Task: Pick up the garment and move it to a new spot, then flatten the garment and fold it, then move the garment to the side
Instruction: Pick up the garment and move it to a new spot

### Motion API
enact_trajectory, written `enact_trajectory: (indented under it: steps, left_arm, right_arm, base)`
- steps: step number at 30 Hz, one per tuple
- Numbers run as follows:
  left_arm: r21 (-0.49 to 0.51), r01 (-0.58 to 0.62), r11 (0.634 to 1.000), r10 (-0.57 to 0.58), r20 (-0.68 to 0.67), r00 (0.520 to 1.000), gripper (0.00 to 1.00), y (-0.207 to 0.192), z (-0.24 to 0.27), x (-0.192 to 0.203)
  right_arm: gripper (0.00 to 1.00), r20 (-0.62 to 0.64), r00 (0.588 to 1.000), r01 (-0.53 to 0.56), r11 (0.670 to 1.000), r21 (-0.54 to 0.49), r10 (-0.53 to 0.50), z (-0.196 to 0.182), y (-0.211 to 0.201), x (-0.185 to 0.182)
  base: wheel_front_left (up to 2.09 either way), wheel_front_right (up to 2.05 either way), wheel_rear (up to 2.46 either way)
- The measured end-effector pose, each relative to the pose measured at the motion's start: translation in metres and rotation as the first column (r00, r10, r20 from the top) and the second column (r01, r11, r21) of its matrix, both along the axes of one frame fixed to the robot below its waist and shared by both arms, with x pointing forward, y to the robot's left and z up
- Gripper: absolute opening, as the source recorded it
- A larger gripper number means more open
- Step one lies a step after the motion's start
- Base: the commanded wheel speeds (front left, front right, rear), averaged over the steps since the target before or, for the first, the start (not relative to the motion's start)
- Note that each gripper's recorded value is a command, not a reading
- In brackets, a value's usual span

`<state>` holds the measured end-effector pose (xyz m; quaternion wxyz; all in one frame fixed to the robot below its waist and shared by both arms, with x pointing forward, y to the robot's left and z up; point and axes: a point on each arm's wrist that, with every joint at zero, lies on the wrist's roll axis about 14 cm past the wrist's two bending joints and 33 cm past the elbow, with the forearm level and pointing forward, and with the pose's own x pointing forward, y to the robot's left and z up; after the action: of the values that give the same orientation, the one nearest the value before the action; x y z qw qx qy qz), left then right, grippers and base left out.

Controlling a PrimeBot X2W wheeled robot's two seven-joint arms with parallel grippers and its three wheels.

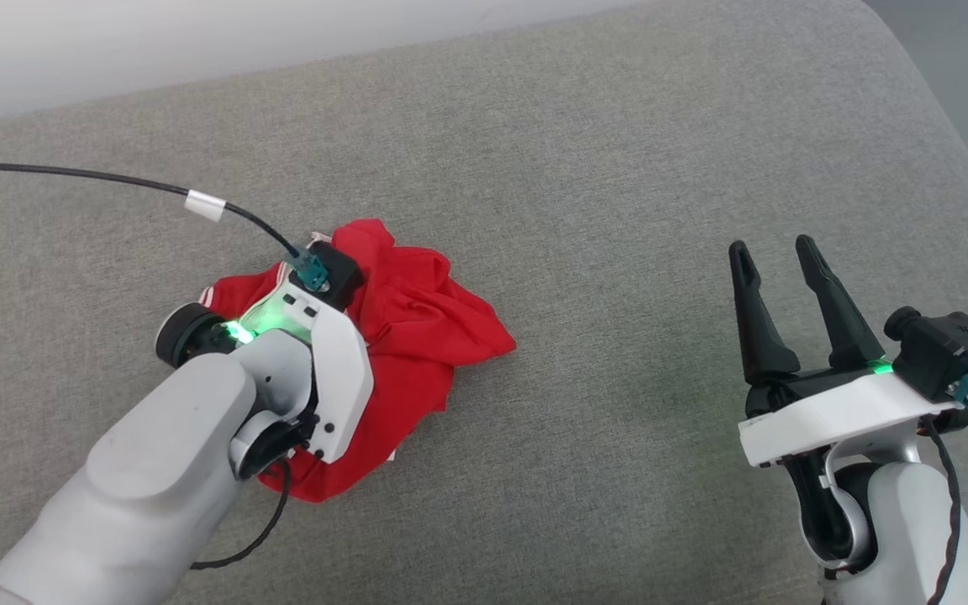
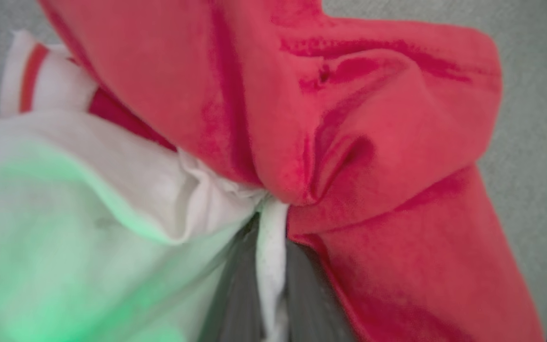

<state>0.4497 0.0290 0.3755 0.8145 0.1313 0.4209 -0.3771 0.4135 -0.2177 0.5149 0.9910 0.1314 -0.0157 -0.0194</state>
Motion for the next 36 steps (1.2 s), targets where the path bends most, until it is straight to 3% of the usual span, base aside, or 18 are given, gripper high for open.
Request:
enact_trajectory:
  steps: [5, 6, 7, 8, 15, 22, 27, 36]
  left_arm:
    - [-0.001, 0.02, 1.0, -0.02, 0.001, 1.0, 0.0, -0.005, 0.001, -0.003]
    - [-0.017, 0.011, 1.0, -0.011, -0.004, 1.0, 0.12, -0.005, 0.004, -0.004]
    - [-0.031, 0.007, 0.999, -0.007, 0.006, 1.0, 0.53, -0.005, 0.007, -0.004]
    - [-0.035, 0.009, 0.999, -0.008, 0.021, 1.0, 1.0, -0.003, 0.01, -0.004]
    - [-0.14, -0.024, 0.99, 0.05, 0.185, 0.981, 1.0, 0.014, 0.049, 0.013]
    - [-0.309, -0.075, 0.948, 0.194, 0.373, 0.907, 1.0, 0.036, 0.103, 0.022]
    - [-0.413, -0.15, 0.898, 0.348, 0.461, 0.817, 1.0, 0.07, 0.132, 0.015]
    - [-0.522, -0.266, 0.811, 0.562, 0.565, 0.604, 1.0, 0.143, 0.166, -0.018]
  right_arm:
    - [1.0, 0.005, 1.0, -0.016, 1.0, 0.004, 0.016, 0.001, 0.005, 0.004]
    - [1.0, 0.006, 1.0, -0.02, 1.0, 0.009, 0.02, 0.001, 0.007, 0.005]
    - [1.0, 0.007, 1.0, -0.024, 1.0, 0.008, 0.024, 0.002, 0.008, 0.005]
    - [1.0, 0.009, 1.0, -0.027, 1.0, 0.007, 0.027, 0.003, 0.009, 0.006]
    - [1.0, 0.018, 0.999, -0.049, 0.999, 0.011, 0.048, 0.007, 0.017, 0.007]
    - [1.0, 0.032, 0.996, -0.084, 0.996, 0.014, 0.083, 0.012, 0.03, 0.005]
    - [1.0, 0.04, 0.993, -0.112, 0.994, 0.015, 0.112, 0.016, 0.041, 0.001]
    - [1.0, 0.059, 0.986, -0.157, 0.988, -0.004, 0.157, 0.026, 0.057, -0.009]
  base:
    - [0.0, 0.0, 0.0]
    - [0.0, 0.0, 0.0]
    - [0.0, 0.0, 0.0]
    - [0.0, 0.0, 0.0]
    - [0.0, 0.0, 0.0]
    - [0.0, 0.0, 0.0]
    - [0.0, 0.0, 0.0]
    - [0.0, 0.0, 0.0]
